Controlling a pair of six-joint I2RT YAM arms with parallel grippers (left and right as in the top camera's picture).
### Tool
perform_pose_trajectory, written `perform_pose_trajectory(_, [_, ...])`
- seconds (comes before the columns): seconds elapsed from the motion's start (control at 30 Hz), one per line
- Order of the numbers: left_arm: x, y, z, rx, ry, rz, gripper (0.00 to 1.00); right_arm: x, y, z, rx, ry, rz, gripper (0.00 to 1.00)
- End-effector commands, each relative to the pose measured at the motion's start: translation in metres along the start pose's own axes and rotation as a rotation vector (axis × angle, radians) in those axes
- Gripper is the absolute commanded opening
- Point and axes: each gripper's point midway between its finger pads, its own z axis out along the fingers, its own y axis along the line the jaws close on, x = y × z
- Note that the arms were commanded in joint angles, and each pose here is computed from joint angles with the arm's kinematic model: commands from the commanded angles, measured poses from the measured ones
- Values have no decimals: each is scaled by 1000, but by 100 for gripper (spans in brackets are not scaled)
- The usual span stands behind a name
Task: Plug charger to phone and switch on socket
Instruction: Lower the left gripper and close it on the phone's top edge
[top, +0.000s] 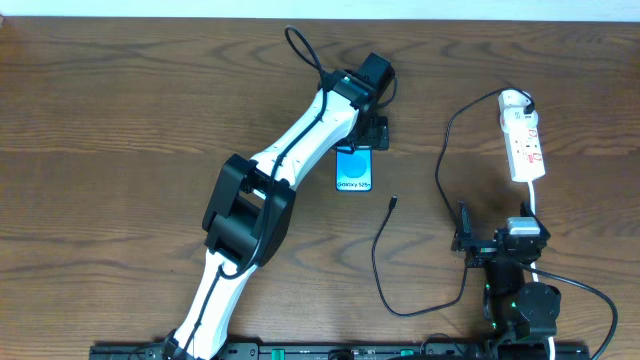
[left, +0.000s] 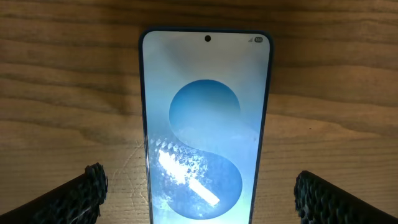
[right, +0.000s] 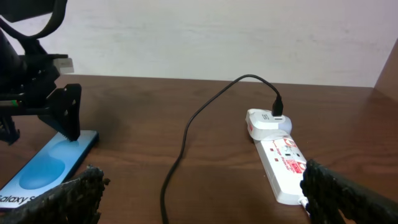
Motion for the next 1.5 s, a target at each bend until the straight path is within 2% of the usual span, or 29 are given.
perform_pose_trajectory(0.0, [7,-5,10,43,45,49,98,1,-3,0,13,2,-7,99])
perform_pose_trajectory(0.43, [15,4,39,-13,84,66,98,1,-3,0,13,2,-7,99])
perform_pose_trajectory(0.73, [8,10,40,-54,45,53,98,1,-3,0,13,2,-7,99])
perform_pose_trajectory(0.97, [12,-2,40,-42,36,67,98,1,-3,0,13,2,-7,99])
perform_pose_trajectory(1.2, [6,10,43,-123,-7,58,98,1,-3,0,13,2,-7,99])
perform_pose_trajectory(1.47, [22,4,69,-94,64,11,98,1,-3,0,13,2,-7,99])
